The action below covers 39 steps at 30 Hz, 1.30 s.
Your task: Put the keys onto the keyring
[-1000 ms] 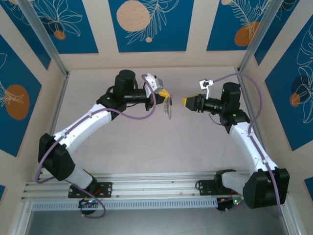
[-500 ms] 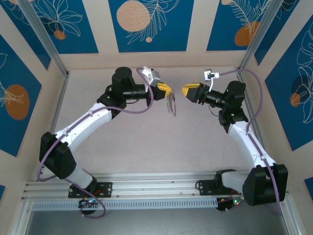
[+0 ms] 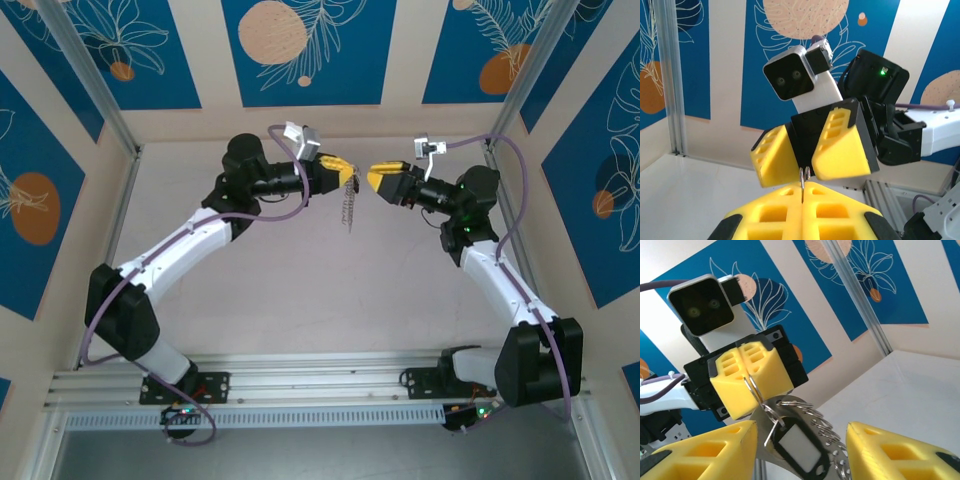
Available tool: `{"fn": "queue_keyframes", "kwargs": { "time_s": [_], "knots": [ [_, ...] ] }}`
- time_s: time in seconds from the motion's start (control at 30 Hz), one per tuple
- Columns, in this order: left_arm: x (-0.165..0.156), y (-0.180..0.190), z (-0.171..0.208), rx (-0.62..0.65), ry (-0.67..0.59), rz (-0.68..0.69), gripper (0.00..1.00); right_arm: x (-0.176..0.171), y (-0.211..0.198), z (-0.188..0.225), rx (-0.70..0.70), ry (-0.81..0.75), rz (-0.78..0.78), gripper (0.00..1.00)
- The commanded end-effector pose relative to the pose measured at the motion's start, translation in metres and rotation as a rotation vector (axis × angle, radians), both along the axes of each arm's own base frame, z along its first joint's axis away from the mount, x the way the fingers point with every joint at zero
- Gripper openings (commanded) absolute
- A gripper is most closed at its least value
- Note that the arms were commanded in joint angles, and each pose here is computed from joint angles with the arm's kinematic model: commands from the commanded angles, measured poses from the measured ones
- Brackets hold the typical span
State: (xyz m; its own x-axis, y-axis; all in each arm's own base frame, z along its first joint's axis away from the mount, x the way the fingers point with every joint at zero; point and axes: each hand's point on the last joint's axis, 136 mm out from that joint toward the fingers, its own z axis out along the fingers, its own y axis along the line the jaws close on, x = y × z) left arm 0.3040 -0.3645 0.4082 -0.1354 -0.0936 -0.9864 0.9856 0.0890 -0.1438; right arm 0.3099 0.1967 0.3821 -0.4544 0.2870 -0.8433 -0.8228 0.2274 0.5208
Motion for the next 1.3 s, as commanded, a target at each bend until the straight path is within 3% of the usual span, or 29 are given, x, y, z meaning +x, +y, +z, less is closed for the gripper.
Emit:
{"fn": "queue_keyframes", "kwargs": {
  "time_s": [0.0,0.3,0.57,0.83,1.0,1.27],
  "knots": [
    [0.000,0.003,0.018,-0.059,-0.019,-0.016,0.00,-0.006,0.005,0.023,0.021,-0.077,0.019,0.50],
    [0.000,0.003,0.017,-0.072,0.002,-0.021,0.00,-0.004,0.015,0.029,0.037,-0.091,0.028,0.46],
    [-0.002,0.004,0.019,-0.076,0.011,-0.026,0.00,0.000,0.019,0.036,0.054,-0.098,0.032,0.37],
    [-0.001,0.004,0.018,-0.075,0.016,-0.021,0.00,-0.001,0.026,0.036,0.051,-0.096,0.062,0.21],
    [-0.001,0.004,0.018,-0.075,0.019,-0.020,0.00,-0.004,0.030,0.035,0.043,-0.101,0.083,0.01],
    [0.004,0.005,0.015,-0.051,0.038,0.018,0.01,0.001,0.025,0.032,0.021,-0.080,0.059,0.00]
  ]
}}
